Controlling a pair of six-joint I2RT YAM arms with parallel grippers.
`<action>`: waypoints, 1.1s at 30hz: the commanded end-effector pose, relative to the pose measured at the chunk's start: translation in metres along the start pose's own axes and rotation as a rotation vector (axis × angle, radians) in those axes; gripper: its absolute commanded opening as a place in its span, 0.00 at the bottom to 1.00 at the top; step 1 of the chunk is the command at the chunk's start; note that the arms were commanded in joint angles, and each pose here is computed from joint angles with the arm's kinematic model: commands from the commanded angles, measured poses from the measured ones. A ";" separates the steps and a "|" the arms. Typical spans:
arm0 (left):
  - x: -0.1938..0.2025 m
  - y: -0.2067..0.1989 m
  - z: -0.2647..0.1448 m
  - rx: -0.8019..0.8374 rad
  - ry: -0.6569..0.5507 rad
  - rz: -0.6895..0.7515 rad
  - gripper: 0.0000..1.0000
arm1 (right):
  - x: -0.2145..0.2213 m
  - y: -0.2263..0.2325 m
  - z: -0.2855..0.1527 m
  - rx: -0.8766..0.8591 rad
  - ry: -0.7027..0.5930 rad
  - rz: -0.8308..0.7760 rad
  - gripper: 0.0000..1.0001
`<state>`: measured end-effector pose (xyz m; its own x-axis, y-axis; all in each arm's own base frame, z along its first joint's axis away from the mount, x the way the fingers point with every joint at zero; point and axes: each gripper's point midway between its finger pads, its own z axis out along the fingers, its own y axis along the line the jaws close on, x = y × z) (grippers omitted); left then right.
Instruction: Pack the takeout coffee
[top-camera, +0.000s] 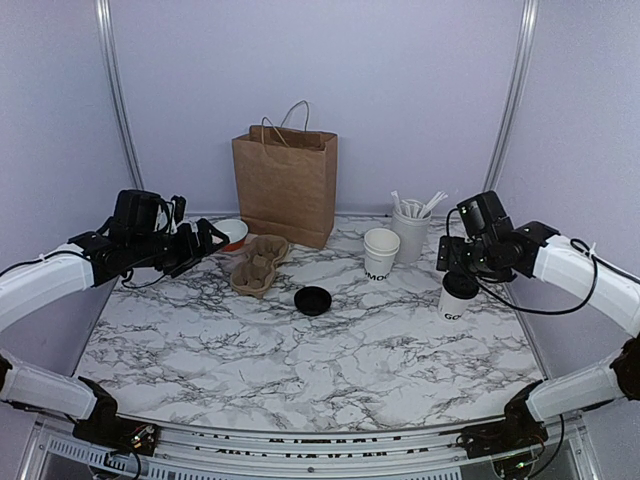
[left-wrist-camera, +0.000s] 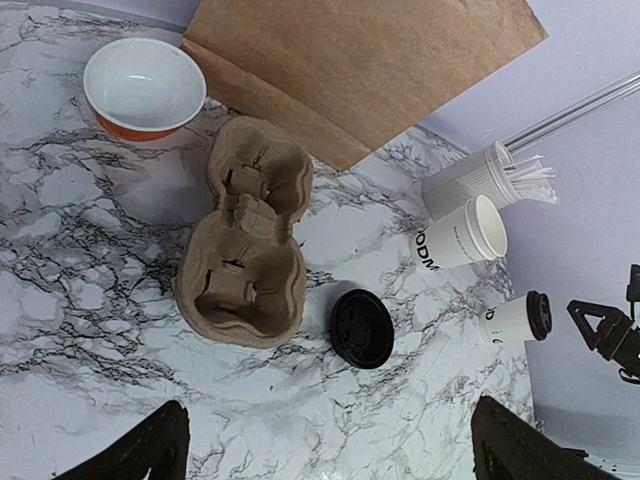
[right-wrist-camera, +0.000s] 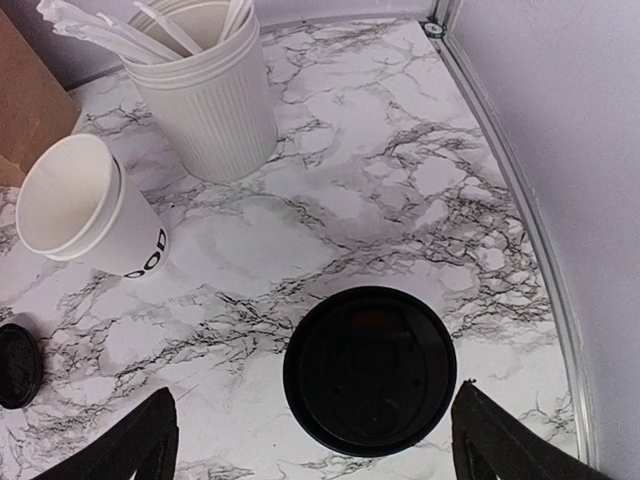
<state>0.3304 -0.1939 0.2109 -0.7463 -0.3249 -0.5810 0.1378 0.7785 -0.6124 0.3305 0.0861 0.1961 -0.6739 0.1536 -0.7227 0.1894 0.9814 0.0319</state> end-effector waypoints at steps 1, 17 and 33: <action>-0.024 -0.035 -0.005 0.102 -0.062 -0.022 0.99 | -0.030 0.025 -0.021 -0.117 -0.085 -0.008 0.92; -0.098 -0.112 -0.006 0.252 -0.242 -0.078 0.99 | -0.054 0.075 -0.049 -0.295 -0.172 -0.073 0.92; -0.224 -0.143 0.042 0.063 -0.573 0.038 0.87 | -0.055 0.078 -0.070 -0.359 -0.187 -0.040 0.92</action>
<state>0.4781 -0.2668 0.4045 -0.3817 -0.5877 -0.7134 0.2824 0.6608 -0.6954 0.3375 0.1563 0.2577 -0.5773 0.0871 -0.8119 -0.0902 0.9814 0.1694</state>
